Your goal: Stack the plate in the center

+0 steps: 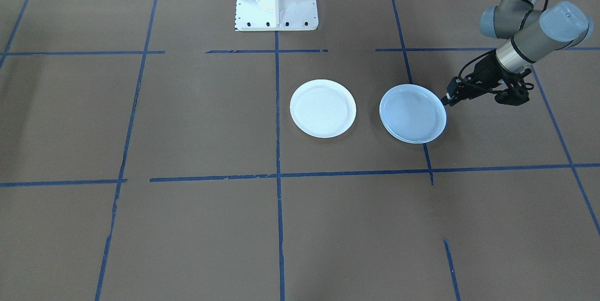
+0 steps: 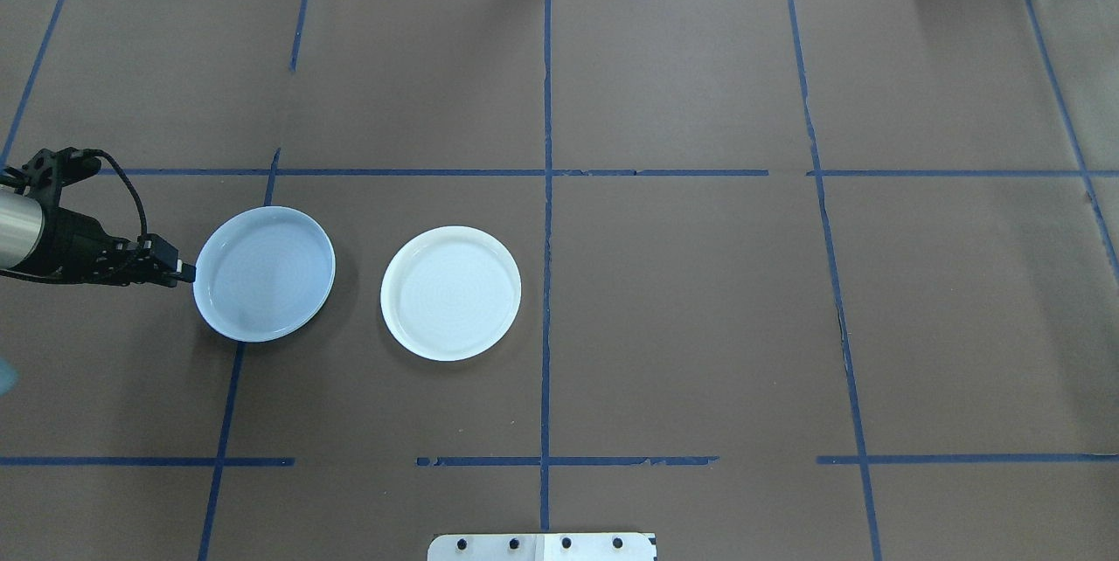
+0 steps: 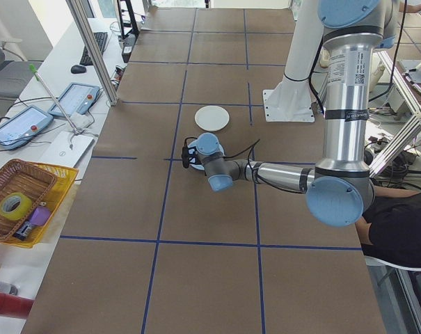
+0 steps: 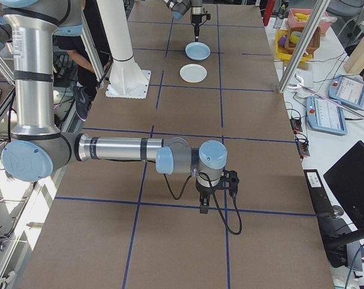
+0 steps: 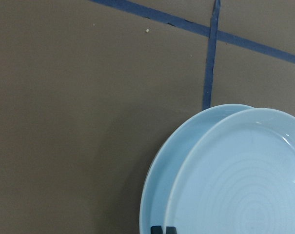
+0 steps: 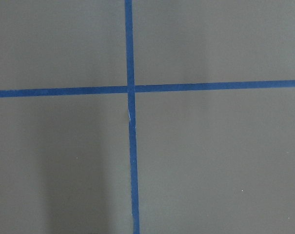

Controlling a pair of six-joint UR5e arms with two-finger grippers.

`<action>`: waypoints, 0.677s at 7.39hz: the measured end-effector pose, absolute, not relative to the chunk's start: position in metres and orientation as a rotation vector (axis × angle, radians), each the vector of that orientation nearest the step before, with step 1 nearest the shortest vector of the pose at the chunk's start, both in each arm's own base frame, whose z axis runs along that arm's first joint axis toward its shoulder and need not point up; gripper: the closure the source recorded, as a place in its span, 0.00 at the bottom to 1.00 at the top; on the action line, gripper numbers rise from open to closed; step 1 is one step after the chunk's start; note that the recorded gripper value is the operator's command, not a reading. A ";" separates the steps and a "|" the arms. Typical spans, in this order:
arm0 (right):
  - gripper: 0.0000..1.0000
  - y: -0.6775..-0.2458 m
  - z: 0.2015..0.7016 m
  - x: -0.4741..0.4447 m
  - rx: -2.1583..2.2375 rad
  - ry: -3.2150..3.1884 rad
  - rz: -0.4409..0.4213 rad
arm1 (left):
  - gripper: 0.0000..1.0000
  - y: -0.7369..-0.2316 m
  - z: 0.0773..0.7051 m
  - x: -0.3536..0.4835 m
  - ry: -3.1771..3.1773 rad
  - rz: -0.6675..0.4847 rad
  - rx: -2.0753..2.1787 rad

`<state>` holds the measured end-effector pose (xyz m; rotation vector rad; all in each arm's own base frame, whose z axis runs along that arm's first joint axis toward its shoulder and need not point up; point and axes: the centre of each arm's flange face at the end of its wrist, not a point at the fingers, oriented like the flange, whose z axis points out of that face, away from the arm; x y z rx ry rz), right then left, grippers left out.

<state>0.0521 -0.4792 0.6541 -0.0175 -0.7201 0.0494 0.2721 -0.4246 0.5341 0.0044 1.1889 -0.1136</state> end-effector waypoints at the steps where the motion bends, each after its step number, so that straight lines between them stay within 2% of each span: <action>1: 0.00 -0.479 0.654 0.052 -0.017 -0.720 0.049 | 0.00 -0.423 0.526 0.269 1.206 -0.096 -0.010; 3: 0.00 -0.479 0.654 0.052 -0.017 -0.721 0.050 | 0.00 -0.426 0.500 0.255 1.239 -0.084 -0.036; 5: 0.00 -0.479 0.654 0.052 -0.017 -0.721 0.049 | 0.00 -0.432 0.442 0.264 1.211 -0.105 -0.054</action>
